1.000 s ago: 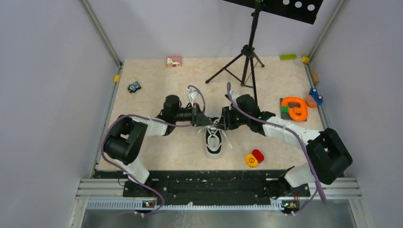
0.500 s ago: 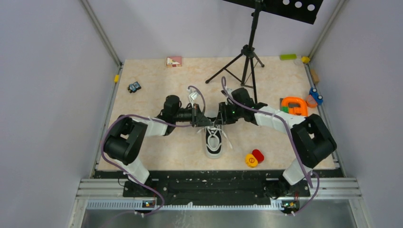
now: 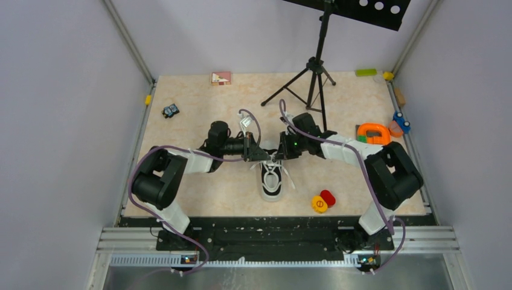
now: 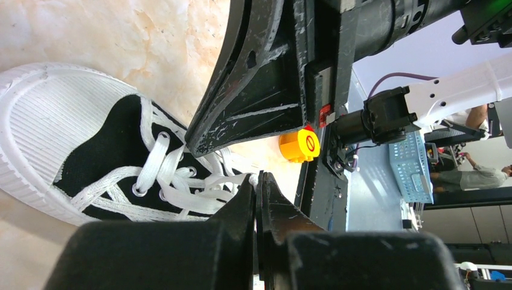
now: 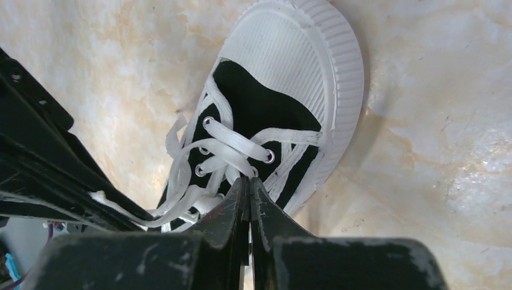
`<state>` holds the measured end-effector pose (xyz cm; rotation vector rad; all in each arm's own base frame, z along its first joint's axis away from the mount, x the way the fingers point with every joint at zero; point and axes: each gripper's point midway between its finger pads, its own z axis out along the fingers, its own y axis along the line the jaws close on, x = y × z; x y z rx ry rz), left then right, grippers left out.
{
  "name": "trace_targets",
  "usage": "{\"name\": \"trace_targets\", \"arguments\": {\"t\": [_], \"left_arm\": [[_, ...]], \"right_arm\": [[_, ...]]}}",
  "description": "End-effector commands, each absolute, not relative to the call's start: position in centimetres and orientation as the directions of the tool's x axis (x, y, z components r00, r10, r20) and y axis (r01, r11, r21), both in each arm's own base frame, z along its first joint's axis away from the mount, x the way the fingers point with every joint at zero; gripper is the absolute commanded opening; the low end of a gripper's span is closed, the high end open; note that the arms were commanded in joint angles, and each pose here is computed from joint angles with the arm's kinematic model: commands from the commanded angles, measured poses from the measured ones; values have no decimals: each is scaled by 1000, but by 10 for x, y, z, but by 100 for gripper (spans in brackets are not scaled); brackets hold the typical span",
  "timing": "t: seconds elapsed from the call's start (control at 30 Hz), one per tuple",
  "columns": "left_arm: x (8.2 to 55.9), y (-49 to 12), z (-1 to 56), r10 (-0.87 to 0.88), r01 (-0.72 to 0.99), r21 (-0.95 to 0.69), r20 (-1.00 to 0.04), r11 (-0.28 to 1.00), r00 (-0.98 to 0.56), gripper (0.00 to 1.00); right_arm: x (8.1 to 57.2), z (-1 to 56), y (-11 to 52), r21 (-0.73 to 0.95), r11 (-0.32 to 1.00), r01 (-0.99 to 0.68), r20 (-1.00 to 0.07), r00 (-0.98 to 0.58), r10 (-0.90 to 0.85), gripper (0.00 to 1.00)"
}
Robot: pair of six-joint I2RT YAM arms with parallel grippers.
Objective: Tie the shoes
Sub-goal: Cross the shoelace with the shoelace.
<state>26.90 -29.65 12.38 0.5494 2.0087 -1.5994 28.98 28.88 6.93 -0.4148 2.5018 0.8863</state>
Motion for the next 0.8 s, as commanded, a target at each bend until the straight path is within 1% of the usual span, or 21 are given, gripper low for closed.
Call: {"name": "trace_targets", "arguments": {"t": [0.0,0.33,0.4,0.57,0.77], "left_arm": [[273,-297,143,-3,659,-726,-672,198,-740,0],[275,-297,137,5,648,-731,-662,215,-749,0],[275,-297,137,6,647,-732,-661,213,-750,0],[273,-297,138,10,647,-734,-659,205,-752,0],[265,-298,141,24,632,-757,-638,167,-770,0]], "right_arm": [[298,105,288,513,733,-446,-597,-799,-69,0],[272,117,282,515,717,-471,-635,-771,-50,0],[266,119,283,506,711,-488,-640,-765,-70,0],[253,131,290,468,692,-550,-685,-720,-109,0],[246,139,292,400,691,-602,-739,-658,-146,0]]}}
